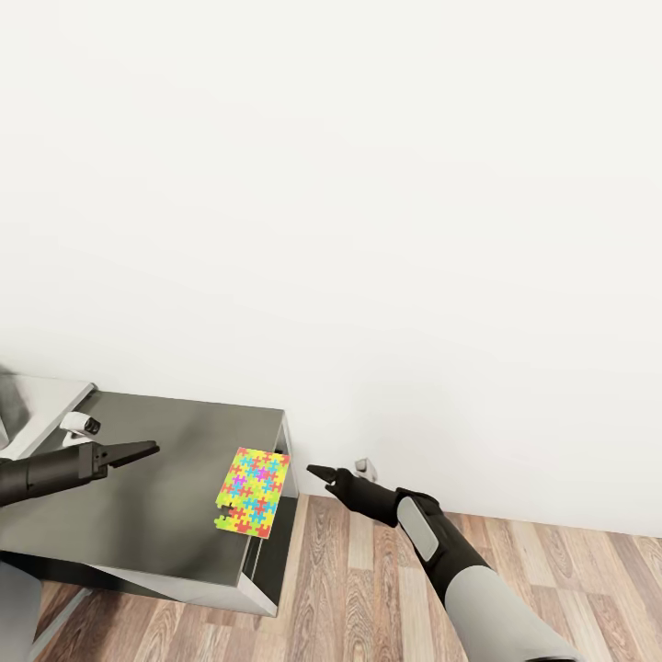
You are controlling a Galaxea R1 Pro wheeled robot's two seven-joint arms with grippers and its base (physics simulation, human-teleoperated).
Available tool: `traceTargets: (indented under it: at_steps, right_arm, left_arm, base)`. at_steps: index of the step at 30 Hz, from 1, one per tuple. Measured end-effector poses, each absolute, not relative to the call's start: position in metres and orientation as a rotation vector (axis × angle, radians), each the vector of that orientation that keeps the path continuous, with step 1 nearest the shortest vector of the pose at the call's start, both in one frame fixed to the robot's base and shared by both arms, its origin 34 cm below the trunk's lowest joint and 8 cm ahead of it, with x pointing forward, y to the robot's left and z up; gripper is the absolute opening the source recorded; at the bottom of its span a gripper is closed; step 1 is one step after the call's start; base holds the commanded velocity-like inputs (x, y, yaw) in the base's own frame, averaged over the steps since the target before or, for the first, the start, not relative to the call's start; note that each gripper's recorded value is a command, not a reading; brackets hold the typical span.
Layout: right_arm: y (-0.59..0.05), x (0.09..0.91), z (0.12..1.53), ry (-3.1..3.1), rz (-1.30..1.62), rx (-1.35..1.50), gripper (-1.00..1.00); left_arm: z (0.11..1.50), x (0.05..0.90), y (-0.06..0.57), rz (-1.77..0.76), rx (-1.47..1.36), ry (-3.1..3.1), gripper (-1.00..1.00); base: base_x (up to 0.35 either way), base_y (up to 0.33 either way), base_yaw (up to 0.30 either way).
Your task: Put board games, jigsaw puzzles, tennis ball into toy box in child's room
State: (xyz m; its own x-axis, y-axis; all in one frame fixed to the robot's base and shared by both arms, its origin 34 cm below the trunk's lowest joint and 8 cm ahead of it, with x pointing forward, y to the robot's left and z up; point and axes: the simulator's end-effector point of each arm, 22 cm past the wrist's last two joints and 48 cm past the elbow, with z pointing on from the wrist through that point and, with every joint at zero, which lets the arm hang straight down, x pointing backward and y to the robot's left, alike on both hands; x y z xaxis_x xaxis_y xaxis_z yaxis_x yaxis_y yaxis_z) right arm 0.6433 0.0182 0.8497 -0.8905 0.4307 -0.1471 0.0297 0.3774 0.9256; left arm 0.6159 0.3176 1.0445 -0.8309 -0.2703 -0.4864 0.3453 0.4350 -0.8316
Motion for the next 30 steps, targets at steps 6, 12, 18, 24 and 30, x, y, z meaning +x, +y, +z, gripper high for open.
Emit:
traceTargets:
  at_steps: [6,12,18,24,30]
  right_arm:
    - [0.0184,0.6423,0.8488,2.281,1.521,0.402,1.00]
    - [0.0184,0.6414,0.8475,2.285,1.520,0.405,1.00]
    - [0.0185,0.6410,0.8469,2.287,1.520,0.407,1.00]
    - [0.0195,0.6409,0.8471,2.286,1.520,0.407,1.00]
    - [0.0194,0.6408,0.8468,2.287,1.519,0.408,1.00]
  left_arm:
    - [1.0457,0.6160,0.3182,-1.418,0.063,2.120,1.00]
    - [1.0498,0.6164,0.3177,-1.433,0.062,2.101,1.00]
    - [1.0520,0.6159,0.3177,-1.442,0.059,2.089,1.00]
    - [1.0511,0.6142,0.3178,-1.447,0.055,2.089,1.00]
    - [1.0497,0.6124,0.3179,-1.450,0.051,2.091,1.00]
  base:
    - [0.000,0.000,0.000]
    - [0.000,0.001,0.000]
    - [0.000,0.118,0.000]
    - [0.000,0.089,0.000]
    - [0.000,0.018,0.000]
